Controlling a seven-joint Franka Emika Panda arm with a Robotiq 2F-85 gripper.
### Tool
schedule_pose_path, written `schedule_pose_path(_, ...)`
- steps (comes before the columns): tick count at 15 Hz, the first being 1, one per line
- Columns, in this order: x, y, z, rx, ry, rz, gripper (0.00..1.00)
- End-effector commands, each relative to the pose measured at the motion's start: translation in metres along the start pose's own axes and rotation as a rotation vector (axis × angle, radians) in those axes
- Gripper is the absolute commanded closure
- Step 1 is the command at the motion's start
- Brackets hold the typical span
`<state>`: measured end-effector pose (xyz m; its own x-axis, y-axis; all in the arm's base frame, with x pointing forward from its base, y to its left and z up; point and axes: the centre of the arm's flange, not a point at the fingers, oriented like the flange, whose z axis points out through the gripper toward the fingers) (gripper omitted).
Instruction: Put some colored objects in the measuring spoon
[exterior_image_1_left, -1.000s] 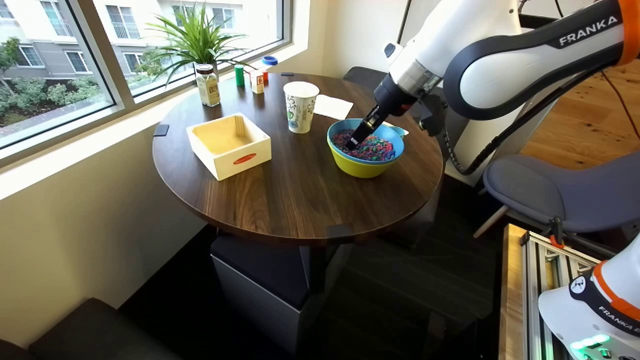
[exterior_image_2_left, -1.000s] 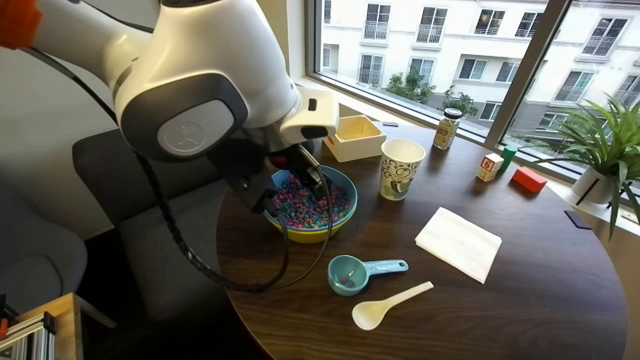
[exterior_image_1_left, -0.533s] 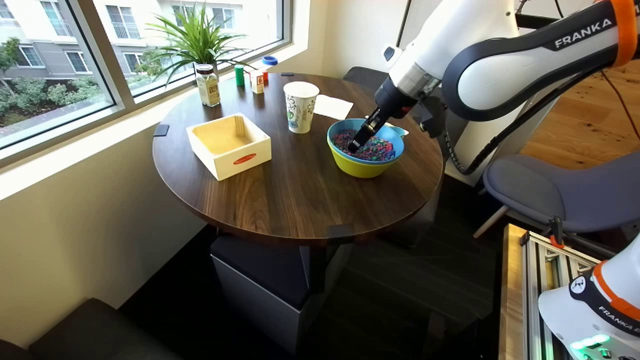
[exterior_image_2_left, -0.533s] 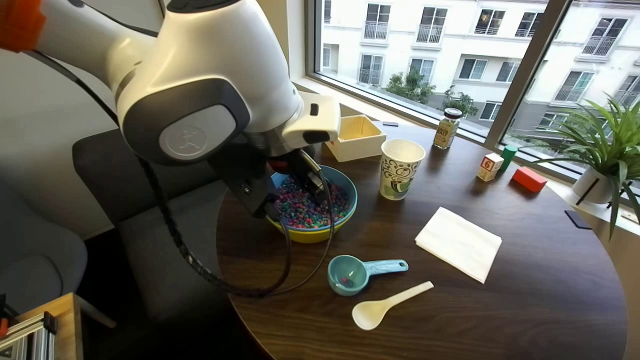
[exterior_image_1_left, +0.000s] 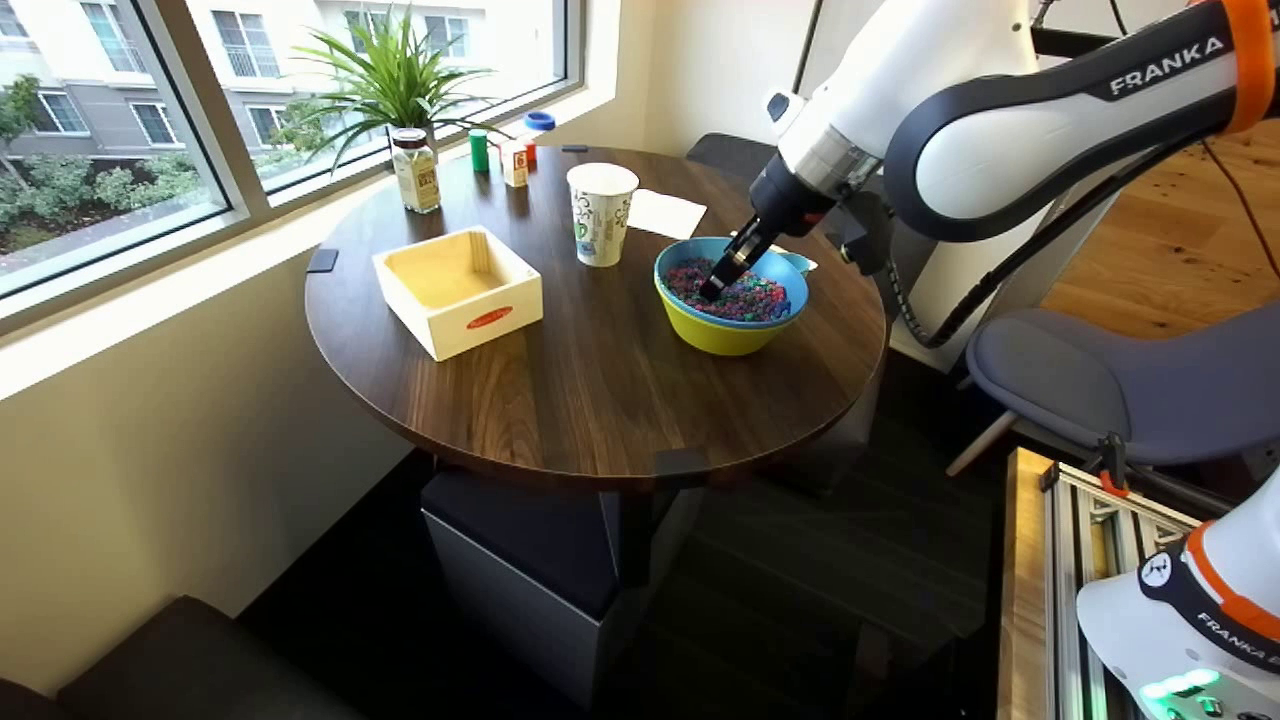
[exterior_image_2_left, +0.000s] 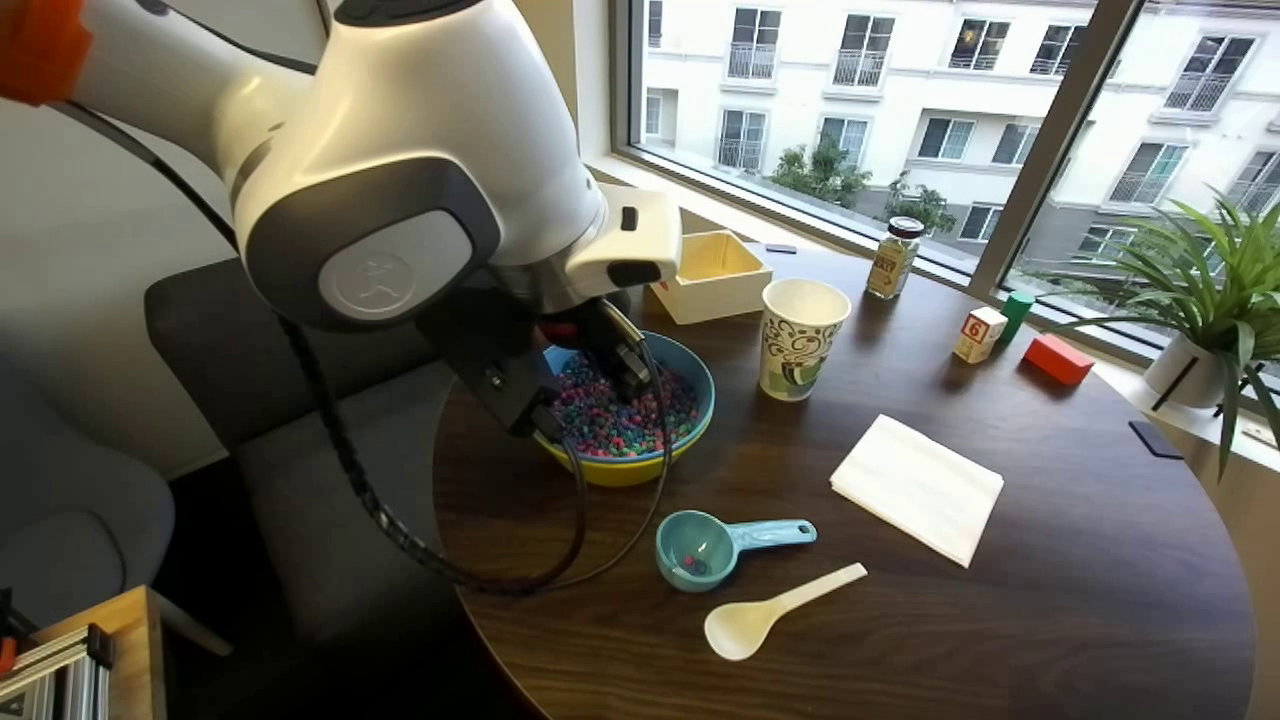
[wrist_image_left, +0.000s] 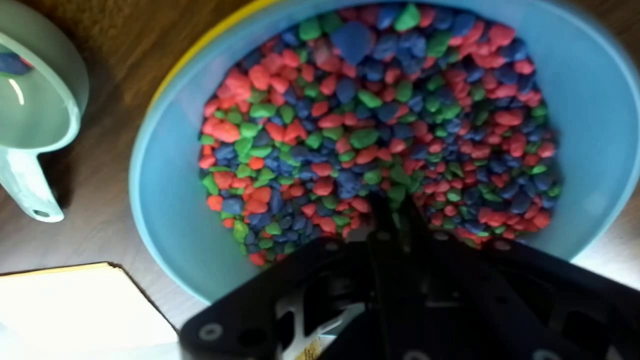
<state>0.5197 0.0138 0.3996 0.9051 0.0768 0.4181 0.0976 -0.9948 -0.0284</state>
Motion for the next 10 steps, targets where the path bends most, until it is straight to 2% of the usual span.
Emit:
schedule_pose_path(1,0.003,0.004,-0.019,0.001,0.016,-0.005,0.98)
schedule_pose_path(5,0.01,0.013,-0.055,-0.017,0.071,0.021,0.98)
schedule_pose_path(10,-0.006,0.056,-0.076,-0.078,0.053,0.144,0.98)
